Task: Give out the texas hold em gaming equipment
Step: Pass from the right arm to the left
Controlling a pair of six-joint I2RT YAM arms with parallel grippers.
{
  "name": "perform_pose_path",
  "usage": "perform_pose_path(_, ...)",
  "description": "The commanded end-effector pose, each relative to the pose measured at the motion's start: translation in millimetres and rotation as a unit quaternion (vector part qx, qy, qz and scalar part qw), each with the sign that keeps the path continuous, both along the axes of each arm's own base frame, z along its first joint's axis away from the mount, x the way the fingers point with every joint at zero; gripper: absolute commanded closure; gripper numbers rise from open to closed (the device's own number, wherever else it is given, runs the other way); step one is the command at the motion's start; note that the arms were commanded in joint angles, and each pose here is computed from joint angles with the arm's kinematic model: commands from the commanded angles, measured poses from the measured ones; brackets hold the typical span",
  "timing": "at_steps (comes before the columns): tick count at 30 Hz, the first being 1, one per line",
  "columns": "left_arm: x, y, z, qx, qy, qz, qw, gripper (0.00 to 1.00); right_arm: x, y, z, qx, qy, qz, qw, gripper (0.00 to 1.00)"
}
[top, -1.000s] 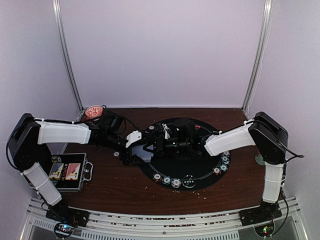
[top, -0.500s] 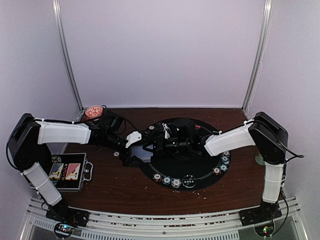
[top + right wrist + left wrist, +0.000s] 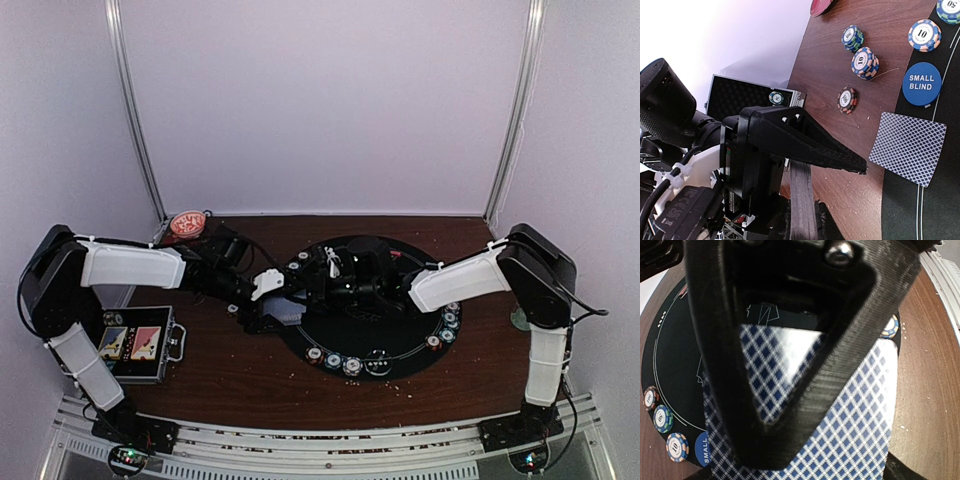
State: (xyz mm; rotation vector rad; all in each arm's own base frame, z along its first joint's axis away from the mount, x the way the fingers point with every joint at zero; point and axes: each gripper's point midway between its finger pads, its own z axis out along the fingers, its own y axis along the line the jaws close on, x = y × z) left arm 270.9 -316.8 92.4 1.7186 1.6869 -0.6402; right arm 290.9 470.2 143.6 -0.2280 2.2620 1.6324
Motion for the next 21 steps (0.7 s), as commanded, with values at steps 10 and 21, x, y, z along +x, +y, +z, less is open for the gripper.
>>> perform_pose_path(10, -3.9, -6.3, 0.2, -0.003, 0.001, -0.011, 1.000, 0.22, -0.8, 4.8, 12.3, 0.015, -0.015, 0.003, 1.000, 1.00)
perform_pose_path(21, -7.1, -7.9, 1.4, -0.009, 0.009, -0.016, 1.000, 0.22, -1.2, 8.7, 4.6, 0.013, -0.011, 0.005, 1.000, 1.00)
